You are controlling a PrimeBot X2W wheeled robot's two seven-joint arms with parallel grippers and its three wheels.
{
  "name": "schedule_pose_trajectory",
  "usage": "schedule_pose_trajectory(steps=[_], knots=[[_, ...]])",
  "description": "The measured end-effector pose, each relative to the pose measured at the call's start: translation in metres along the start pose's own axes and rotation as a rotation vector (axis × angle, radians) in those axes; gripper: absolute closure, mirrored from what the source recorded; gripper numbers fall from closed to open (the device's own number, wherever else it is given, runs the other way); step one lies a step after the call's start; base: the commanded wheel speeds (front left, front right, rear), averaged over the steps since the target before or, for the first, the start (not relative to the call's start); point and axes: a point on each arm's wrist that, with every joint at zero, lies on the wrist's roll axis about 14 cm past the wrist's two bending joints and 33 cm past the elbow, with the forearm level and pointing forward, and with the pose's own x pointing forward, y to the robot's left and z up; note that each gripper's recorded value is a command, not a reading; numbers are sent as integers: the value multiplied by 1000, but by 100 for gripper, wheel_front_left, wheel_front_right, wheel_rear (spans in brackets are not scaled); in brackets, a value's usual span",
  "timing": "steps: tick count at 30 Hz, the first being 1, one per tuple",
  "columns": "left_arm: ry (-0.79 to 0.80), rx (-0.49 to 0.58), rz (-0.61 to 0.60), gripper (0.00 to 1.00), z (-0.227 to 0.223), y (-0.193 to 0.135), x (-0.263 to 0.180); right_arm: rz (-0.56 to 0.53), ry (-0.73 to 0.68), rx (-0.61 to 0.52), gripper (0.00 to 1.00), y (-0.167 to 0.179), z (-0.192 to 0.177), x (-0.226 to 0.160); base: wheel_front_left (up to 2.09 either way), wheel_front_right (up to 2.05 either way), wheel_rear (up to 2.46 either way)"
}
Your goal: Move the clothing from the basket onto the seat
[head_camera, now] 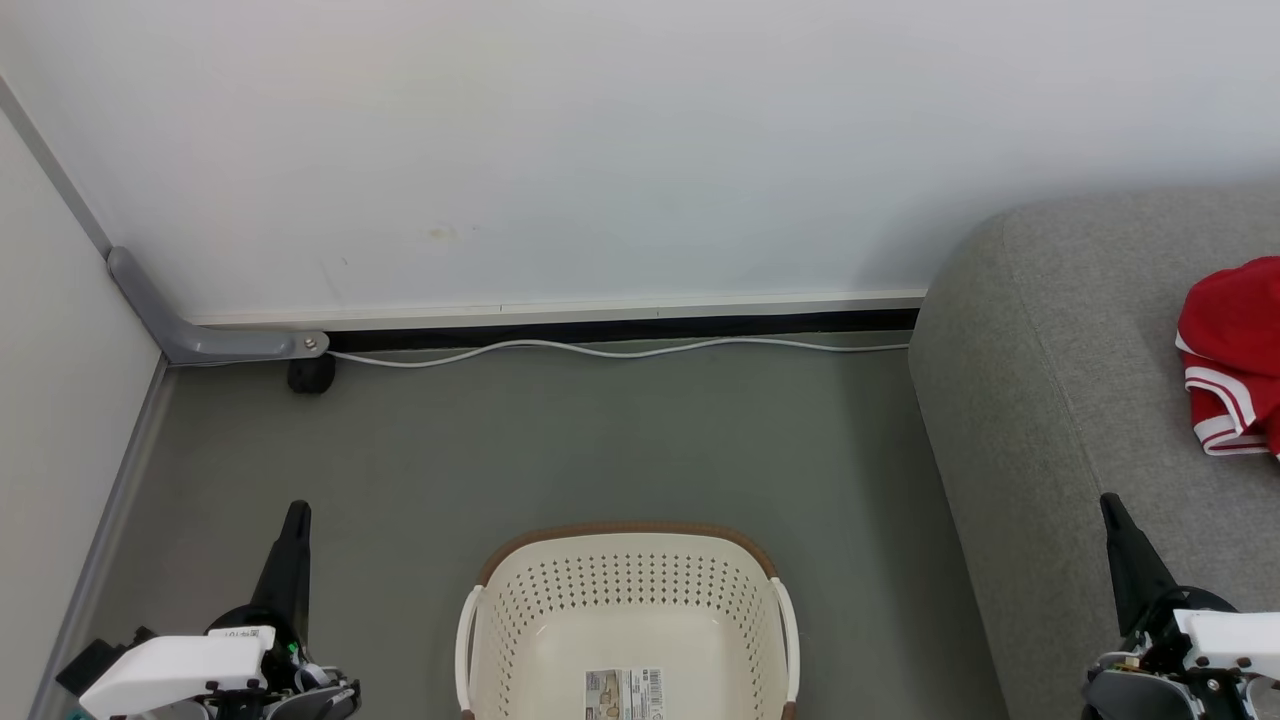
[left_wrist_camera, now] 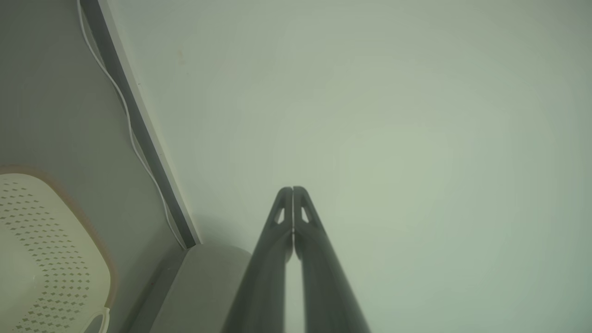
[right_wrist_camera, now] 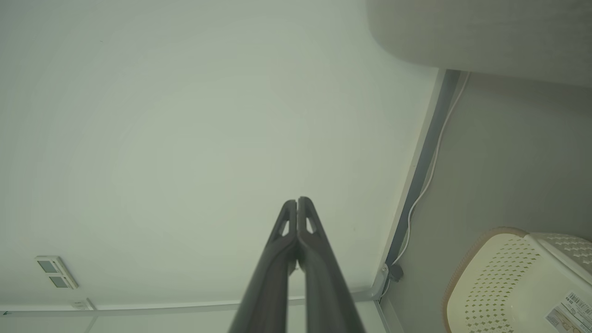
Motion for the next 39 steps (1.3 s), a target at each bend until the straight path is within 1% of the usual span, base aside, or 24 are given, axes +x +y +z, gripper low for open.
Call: schedule_pose_trajectory(steps=[39], knots=[[-1, 5, 1, 100, 0, 0, 0, 0, 0, 0, 100, 0, 0, 0, 0, 0, 0]])
